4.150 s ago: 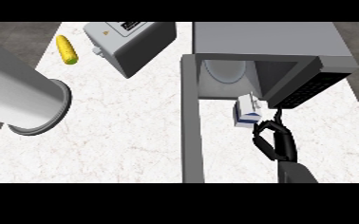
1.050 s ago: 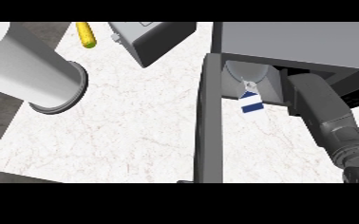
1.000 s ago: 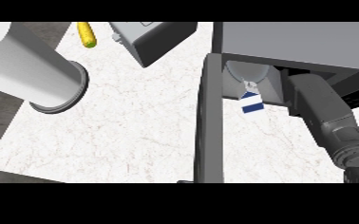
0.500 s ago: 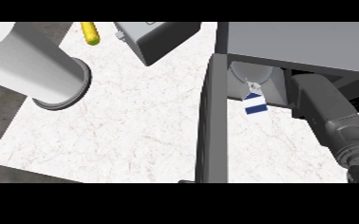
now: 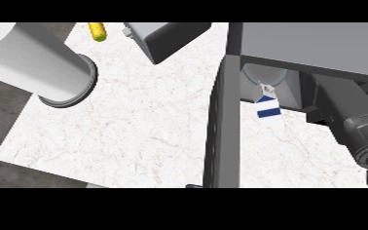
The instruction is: Pick up the milk, place it into the microwave and close the microwave
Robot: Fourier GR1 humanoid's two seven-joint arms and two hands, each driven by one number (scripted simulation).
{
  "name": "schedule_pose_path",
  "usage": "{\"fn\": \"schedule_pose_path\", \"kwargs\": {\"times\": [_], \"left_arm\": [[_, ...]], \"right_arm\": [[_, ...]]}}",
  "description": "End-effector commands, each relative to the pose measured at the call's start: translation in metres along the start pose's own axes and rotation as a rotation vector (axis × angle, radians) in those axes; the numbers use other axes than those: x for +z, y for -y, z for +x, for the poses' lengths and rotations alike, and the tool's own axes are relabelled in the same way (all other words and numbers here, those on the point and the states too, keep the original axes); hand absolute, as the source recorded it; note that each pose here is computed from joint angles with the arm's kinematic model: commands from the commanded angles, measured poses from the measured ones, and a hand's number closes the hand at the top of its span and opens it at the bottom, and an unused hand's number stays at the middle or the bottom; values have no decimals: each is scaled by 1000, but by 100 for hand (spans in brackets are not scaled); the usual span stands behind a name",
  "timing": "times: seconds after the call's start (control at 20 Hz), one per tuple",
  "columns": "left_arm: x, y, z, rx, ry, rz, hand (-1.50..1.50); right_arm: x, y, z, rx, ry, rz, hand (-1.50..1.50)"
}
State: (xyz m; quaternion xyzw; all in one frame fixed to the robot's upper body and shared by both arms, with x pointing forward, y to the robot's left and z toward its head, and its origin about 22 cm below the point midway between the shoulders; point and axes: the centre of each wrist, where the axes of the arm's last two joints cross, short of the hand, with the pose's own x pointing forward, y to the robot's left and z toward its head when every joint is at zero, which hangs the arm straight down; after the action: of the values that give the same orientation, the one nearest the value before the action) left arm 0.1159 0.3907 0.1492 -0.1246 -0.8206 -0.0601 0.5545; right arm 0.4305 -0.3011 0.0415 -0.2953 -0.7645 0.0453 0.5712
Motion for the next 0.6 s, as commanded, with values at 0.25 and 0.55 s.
{"fn": "schedule_pose_path", "kwargs": {"times": [0.25,0.55], "left_arm": [[-3,-4,-3,-18,-9,2,-150],[-10,-4,-8,-10,-23,-39,-150]], "right_arm": [[-16,2,18,-50,73,-4,-150],[-23,-11,35,-11,52,186,-150]]}}
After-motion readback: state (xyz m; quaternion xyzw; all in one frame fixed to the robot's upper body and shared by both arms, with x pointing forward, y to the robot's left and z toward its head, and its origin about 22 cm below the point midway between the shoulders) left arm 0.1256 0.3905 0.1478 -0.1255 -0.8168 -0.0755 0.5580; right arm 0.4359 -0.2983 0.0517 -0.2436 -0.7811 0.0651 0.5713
